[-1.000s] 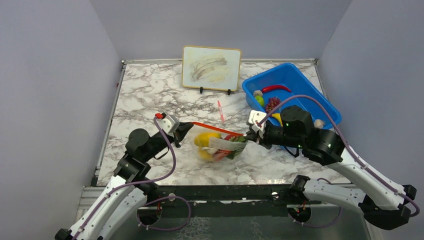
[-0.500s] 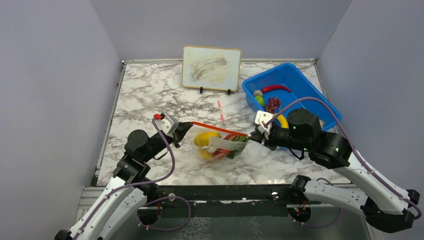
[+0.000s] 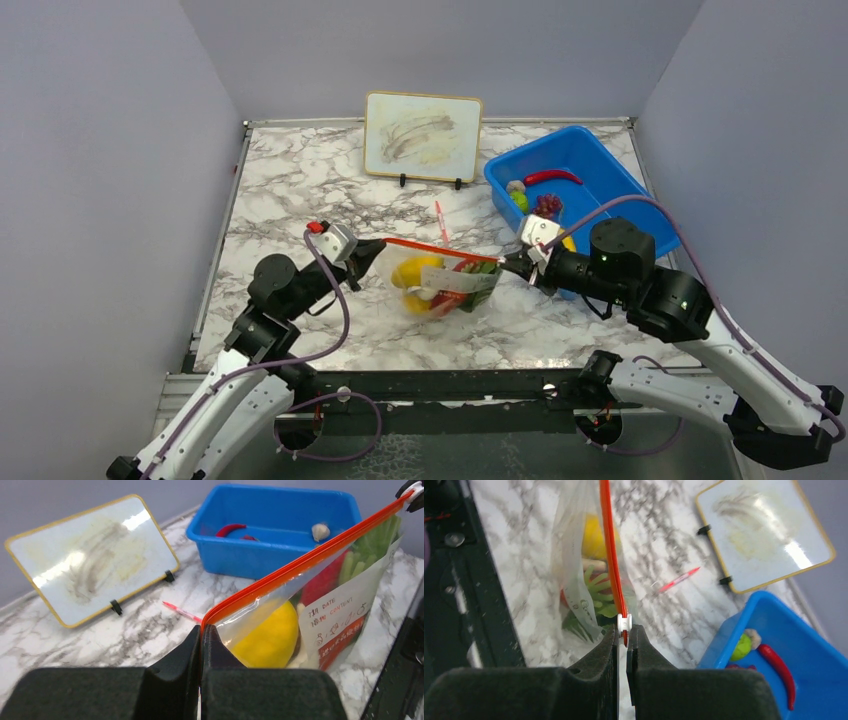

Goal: Place the food in the zip-top bag and seal the zipper
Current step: Zip the zipper food storage bag at the center of the board.

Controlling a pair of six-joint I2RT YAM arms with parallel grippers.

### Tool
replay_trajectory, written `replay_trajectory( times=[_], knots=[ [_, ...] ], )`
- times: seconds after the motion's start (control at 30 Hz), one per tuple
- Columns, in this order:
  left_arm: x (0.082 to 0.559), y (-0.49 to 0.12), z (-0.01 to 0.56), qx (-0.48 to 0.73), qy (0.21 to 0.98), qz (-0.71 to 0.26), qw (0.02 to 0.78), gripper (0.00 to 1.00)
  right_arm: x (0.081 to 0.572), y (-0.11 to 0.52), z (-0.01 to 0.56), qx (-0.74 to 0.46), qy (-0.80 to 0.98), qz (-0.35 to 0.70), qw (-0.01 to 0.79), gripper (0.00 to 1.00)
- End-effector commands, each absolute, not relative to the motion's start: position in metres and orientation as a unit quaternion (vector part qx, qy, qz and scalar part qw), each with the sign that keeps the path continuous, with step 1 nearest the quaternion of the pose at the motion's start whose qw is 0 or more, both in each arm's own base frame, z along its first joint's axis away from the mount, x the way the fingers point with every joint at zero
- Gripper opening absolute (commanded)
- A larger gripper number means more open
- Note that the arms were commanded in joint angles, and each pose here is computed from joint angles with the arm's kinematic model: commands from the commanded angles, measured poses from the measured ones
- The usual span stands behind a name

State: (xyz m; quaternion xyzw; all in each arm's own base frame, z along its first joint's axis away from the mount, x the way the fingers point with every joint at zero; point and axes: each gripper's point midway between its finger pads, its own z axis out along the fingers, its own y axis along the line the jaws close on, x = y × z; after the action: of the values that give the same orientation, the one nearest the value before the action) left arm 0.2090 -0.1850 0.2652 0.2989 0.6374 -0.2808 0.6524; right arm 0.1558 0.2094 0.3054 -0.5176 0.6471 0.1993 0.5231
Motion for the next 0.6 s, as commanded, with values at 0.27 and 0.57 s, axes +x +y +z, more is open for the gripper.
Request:
replay_trajectory(
  times=[0.27,0.57],
  knots=[
    [0.244,-0.15,0.354,0.2,0.616,-0.202,0.735,0.0,0.209,0.245,0.336,-0.474,0.609,0.167,0.614,0.01],
    [0.223,-0.127,0.325,0.133,0.664,-0.217,0.703,0.0,0.086,0.262,0.301,-0.56,0.508,0.425,0.498,0.01]
  ],
)
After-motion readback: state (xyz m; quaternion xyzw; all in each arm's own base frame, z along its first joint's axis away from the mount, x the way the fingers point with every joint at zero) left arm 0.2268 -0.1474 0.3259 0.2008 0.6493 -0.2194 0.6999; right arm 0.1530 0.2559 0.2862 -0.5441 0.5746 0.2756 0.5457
